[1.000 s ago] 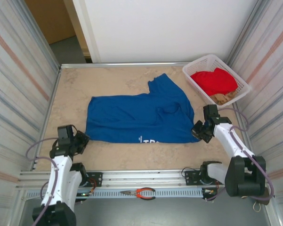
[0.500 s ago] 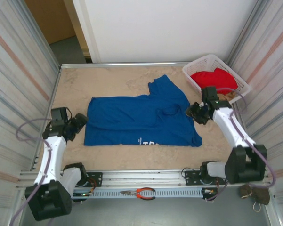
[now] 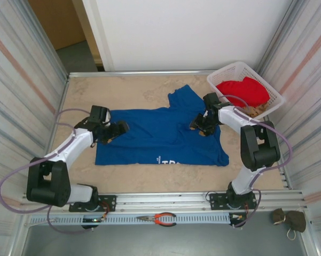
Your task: Fold the inside-out t-shirt
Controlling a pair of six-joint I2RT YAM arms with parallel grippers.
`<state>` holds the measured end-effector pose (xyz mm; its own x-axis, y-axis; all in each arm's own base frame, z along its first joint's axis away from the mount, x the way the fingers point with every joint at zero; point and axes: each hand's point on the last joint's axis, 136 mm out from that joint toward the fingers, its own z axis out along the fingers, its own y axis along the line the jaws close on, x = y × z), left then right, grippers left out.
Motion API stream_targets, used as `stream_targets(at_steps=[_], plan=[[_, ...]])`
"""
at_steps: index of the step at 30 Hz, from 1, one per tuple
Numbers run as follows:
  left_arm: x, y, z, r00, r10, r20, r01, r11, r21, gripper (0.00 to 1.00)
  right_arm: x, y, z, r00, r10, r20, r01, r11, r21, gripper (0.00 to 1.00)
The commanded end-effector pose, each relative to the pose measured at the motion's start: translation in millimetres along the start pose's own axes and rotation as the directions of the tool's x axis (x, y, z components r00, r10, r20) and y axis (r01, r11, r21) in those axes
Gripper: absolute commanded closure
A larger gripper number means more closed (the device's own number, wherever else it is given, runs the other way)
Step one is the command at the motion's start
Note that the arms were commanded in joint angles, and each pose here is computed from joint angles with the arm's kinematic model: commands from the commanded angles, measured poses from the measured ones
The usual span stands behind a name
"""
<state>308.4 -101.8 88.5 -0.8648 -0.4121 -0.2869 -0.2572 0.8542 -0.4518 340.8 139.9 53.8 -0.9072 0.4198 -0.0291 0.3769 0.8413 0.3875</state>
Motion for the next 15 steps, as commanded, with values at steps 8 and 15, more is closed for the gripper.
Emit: stream_targets(at_steps=[8, 15], plan=[[18.4, 13.3, 26.0, 0.999, -0.004, -0.033, 0.003, 1.000, -0.023, 0.12, -23.7, 3.5, 20.2, 1.000, 0.023, 0.001, -0.023, 1.000, 0.020, 0.53], [28.0, 26.0, 35.8, 0.998, -0.006, -0.057, 0.003, 0.998, -0.057, 0.12, -41.2, 7.1, 30.2, 0.999, 0.046, -0.007, -0.046, 0.999, 0.018, 0.53]])
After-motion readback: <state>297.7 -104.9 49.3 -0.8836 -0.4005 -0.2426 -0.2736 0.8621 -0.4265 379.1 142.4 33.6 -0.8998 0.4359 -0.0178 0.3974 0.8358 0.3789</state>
